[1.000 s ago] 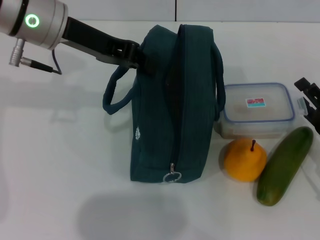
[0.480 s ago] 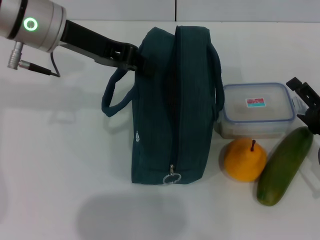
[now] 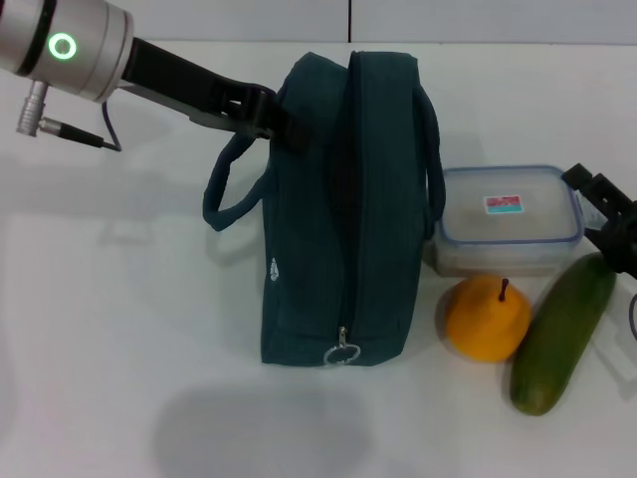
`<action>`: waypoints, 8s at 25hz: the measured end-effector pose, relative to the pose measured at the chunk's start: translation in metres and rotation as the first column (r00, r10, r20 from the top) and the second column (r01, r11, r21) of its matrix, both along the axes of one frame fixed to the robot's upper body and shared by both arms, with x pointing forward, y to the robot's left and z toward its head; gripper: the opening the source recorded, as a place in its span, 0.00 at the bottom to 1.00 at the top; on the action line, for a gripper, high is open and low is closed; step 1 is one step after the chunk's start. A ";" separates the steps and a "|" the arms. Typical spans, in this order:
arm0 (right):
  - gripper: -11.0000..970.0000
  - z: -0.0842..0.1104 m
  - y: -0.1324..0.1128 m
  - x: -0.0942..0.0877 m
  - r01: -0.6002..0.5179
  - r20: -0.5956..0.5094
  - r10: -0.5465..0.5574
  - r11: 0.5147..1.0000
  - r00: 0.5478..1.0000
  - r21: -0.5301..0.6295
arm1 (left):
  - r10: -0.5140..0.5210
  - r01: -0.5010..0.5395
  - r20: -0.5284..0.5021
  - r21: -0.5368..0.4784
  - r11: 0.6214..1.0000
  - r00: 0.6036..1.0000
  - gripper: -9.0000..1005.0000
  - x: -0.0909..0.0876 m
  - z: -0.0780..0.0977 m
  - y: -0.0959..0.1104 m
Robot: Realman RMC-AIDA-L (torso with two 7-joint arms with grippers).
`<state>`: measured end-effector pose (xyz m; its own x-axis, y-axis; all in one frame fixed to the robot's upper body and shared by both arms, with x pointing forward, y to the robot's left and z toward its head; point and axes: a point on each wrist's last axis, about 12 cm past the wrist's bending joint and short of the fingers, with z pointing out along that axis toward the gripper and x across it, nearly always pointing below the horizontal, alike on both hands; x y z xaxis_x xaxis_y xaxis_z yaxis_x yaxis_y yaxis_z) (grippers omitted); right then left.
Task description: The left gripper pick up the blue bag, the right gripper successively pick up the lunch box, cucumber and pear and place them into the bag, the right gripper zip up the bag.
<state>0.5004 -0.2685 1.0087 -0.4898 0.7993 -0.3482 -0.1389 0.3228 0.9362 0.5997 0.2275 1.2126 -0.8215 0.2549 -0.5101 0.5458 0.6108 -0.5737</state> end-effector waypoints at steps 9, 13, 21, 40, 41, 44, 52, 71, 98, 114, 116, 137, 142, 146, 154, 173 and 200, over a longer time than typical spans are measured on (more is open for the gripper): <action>0.52 -0.001 -0.003 -0.002 0.002 -0.008 -0.002 1.000 1.000 0.003 | -0.003 0.003 0.004 0.000 1.000 1.000 0.07 0.000 0.001 -0.001; 0.36 -0.001 -0.003 -0.002 0.005 -0.006 -0.004 1.000 1.000 0.005 | -0.003 0.003 0.005 0.000 1.000 1.000 0.07 0.001 0.001 -0.001; 0.21 0.000 -0.005 -0.001 0.001 -0.002 -0.001 1.000 1.000 -0.001 | -0.003 0.003 0.005 0.000 1.000 1.000 0.07 0.001 0.001 -0.001; 0.07 0.013 -0.017 -0.002 0.004 0.084 -0.007 0.999 0.996 0.034 | -0.006 0.006 0.013 0.001 1.000 1.000 0.07 0.002 0.002 -0.001; 0.06 0.013 -0.017 -0.002 0.004 0.083 -0.007 0.999 0.997 0.034 | -0.006 0.006 0.013 0.002 1.000 1.000 0.07 0.002 0.002 -0.001; 0.04 0.013 -0.017 -0.002 0.004 0.082 -0.006 0.999 0.997 0.032 | -0.006 0.006 0.014 0.003 1.000 1.000 0.07 0.002 0.003 -0.001; 0.04 0.009 -0.016 -0.002 0.005 0.061 -0.006 1.000 0.998 0.021 | -0.007 0.007 0.020 0.003 1.000 1.000 0.06 0.002 0.002 0.000; 0.11 0.004 -0.020 -0.012 0.010 0.039 -0.011 1.000 0.999 0.015 | -0.019 0.019 0.024 0.004 1.000 1.000 0.06 0.000 -0.001 0.000; 0.23 -0.003 -0.041 -0.030 0.001 0.025 0.001 0.997 1.000 -0.072 | -0.029 0.029 0.023 0.013 1.000 0.999 0.06 -0.001 -0.002 -0.002; 0.64 0.003 -0.052 -0.039 -0.031 0.069 0.037 0.995 0.997 -0.091 | -0.041 0.041 0.024 0.017 0.999 0.999 0.06 0.000 -0.003 -0.003; 0.70 0.002 -0.050 -0.038 -0.027 0.065 0.033 0.996 0.997 -0.085 | -0.044 0.043 0.023 0.019 0.999 0.999 0.06 0.000 -0.004 -0.004; 0.87 0.003 -0.043 -0.012 -0.060 0.049 0.070 0.981 0.996 -0.185 | -0.061 0.060 0.037 0.021 0.998 0.997 0.06 -0.001 -0.005 -0.004; 0.87 0.002 -0.039 -0.013 -0.079 0.040 0.088 0.980 0.995 -0.183 | -0.061 0.060 0.038 0.022 0.998 0.997 0.06 -0.001 -0.005 -0.004; 0.87 0.000 -0.033 -0.017 -0.094 0.037 0.100 0.984 0.994 -0.150 | -0.063 0.062 0.041 0.025 0.998 0.997 0.06 -0.001 -0.005 -0.004; 0.87 0.002 -0.030 -0.019 -0.101 0.051 0.108 0.987 0.993 -0.125 | -0.073 0.072 0.037 0.020 0.997 0.997 0.06 0.000 -0.007 -0.006; 0.84 -0.006 -0.013 -0.020 -0.101 -0.007 0.101 0.992 0.995 -0.076 | -0.077 0.076 0.042 0.019 0.997 0.996 0.06 0.000 -0.007 -0.006; 0.38 -0.005 -0.016 -0.019 -0.071 -0.012 0.071 0.996 0.997 -0.047 | -0.073 0.072 0.052 0.023 0.997 0.996 0.06 0.002 -0.006 -0.006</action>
